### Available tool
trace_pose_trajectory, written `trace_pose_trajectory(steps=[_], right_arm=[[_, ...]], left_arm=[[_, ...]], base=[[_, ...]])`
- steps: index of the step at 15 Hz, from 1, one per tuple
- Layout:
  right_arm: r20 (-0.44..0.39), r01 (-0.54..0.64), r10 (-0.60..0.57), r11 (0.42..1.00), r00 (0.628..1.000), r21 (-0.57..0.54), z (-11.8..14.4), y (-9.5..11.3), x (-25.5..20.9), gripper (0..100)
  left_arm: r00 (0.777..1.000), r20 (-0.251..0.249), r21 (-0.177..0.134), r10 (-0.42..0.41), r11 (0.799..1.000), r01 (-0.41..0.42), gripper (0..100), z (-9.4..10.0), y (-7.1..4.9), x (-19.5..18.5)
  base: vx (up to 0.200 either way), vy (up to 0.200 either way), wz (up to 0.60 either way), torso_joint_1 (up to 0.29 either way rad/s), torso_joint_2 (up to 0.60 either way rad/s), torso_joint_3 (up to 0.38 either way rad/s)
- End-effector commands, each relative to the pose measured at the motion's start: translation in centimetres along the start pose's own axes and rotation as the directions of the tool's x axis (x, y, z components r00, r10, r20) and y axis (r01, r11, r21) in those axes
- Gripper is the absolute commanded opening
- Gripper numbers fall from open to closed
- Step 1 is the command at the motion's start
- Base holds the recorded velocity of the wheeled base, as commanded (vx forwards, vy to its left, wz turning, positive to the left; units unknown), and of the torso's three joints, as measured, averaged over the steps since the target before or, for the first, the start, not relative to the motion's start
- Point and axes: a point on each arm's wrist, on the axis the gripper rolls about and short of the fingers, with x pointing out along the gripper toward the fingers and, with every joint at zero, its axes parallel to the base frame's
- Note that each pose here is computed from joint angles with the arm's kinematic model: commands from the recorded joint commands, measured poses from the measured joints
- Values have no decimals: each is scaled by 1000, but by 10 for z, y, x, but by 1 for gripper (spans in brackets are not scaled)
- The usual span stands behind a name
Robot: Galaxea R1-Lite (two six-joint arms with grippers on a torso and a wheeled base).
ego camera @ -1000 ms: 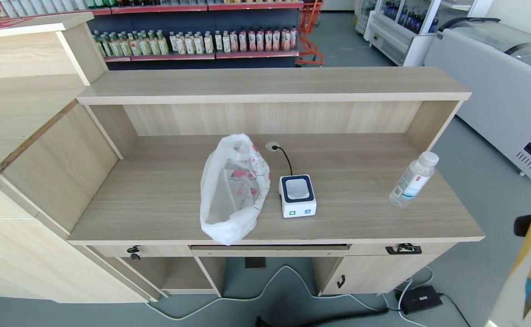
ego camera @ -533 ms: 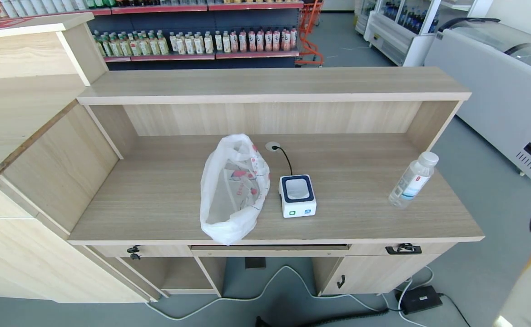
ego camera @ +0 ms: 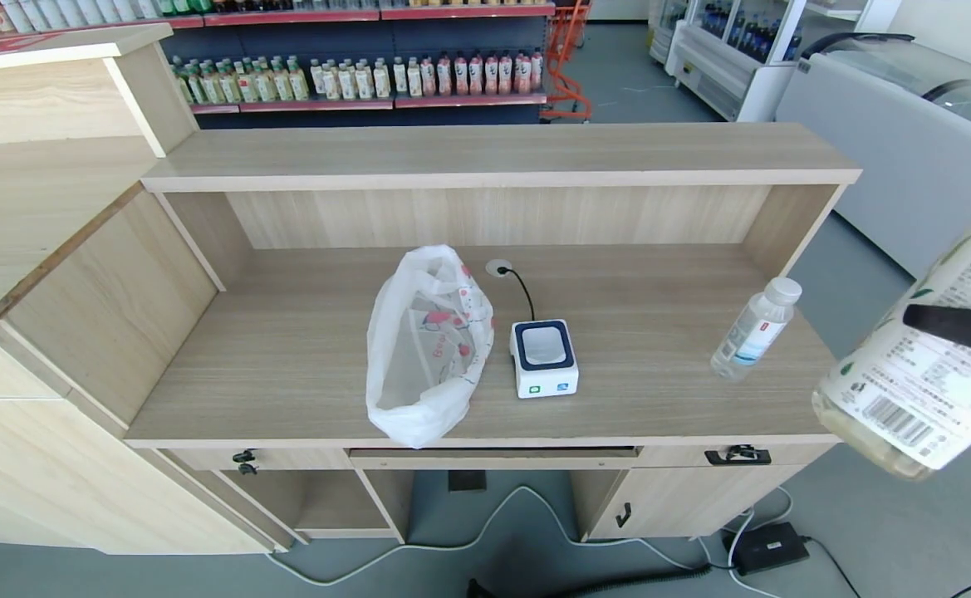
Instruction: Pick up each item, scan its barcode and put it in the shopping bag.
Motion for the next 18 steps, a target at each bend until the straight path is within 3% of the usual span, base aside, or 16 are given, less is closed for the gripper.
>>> trace_pose_trajectory(steps=[1, 2, 4, 6, 8, 10, 12, 13, 16, 18], right_arm=[[-70, 301, -304, 952, 950, -52, -12, -33, 24, 0], [-61, 348, -354, 933, 933, -88, -14, -40, 25, 0], [-86, 468, -506, 840, 858, -274, -20, -58, 24, 0], [-108, 489, -612, 715, 784, -499, -22, -81, 15, 0], [-125, 457, -682, 602, 721, -655, -28, -100, 6, 0], [-78, 454, -679, 567, 730, -687, -30, -110, 11, 0], [-12, 440, -680, 488, 733, -753, -31, -125, 21, 0], [-2, 436, -670, 486, 743, -757, -32, -130, 26, 0], [47, 369, -516, 543, 855, -754, -25, -142, 39, 0], [67, 364, -498, 531, 865, -765, -25, -146, 45, 0]], left_arm=[[1000, 0, -1, 0, 1000, 0, 100, 0, 0, 0], [1000, 0, 0, 0, 1000, 0, 100, 0, 0, 0], [1000, 0, 0, 0, 1000, 0, 100, 0, 0, 0], [1000, 0, 0, 0, 1000, 0, 100, 0, 0, 0], [1000, 0, -1, 0, 1000, 0, 100, 0, 0, 0], [1000, 0, -1, 0, 1000, 0, 100, 0, 0, 0], [1000, 0, 0, 0, 1000, 0, 100, 0, 0, 0], [1000, 0, 0, 0, 1000, 0, 100, 0, 0, 0], [1000, 0, 0, 0, 1000, 0, 100, 0, 0, 0], [1000, 0, 0, 0, 1000, 0, 100, 0, 0, 0]], base=[[0, 0, 0, 0, 0, 0], [0, 0, 0, 0, 0, 0], [0, 0, 0, 0, 0, 0], [0, 0, 0, 0, 0, 0], [0, 0, 0, 0, 0, 0], [0, 0, 0, 0, 0, 0], [0, 0, 0, 0, 0, 0], [0, 0, 0, 0, 0, 0], [0, 0, 0, 0, 0, 0], [0, 0, 0, 0, 0, 0]])
